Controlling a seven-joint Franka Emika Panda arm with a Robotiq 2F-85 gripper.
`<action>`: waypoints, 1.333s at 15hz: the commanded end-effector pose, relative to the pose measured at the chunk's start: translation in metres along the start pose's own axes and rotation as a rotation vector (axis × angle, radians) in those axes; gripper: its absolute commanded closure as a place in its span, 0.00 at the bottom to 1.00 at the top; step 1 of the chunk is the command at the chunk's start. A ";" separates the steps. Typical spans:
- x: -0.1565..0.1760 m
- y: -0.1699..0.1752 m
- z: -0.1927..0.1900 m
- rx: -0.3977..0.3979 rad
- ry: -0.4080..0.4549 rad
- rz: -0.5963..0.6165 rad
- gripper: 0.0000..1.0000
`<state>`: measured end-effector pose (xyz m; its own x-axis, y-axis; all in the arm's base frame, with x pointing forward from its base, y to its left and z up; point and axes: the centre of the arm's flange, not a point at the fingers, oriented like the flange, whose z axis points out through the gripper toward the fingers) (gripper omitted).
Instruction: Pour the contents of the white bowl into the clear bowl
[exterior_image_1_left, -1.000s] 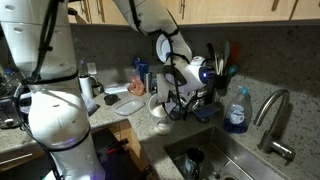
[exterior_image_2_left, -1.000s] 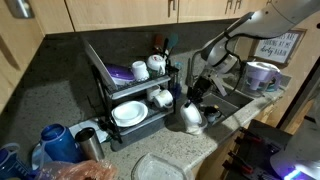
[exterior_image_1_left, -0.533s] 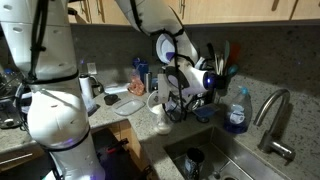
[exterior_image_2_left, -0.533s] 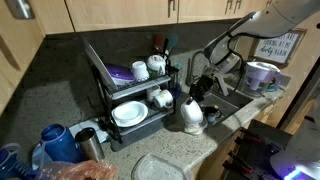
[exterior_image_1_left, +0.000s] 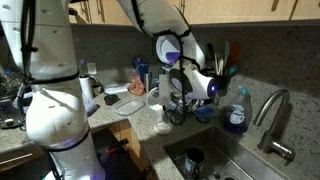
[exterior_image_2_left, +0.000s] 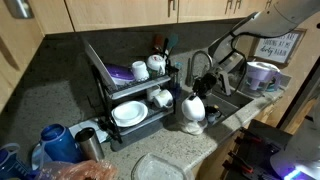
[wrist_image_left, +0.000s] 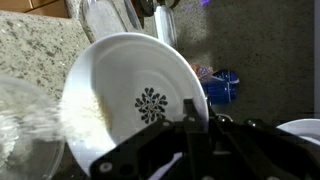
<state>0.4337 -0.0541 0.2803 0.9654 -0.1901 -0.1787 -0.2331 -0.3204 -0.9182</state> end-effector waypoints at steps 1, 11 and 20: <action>-0.003 0.001 -0.009 0.085 -0.003 -0.020 0.98; -0.003 0.026 -0.021 0.227 0.019 -0.035 0.98; -0.009 0.028 -0.027 0.316 0.001 -0.082 0.98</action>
<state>0.4140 -0.0880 0.2493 0.9699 -0.1982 -0.1417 -0.1594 -0.0762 -0.9843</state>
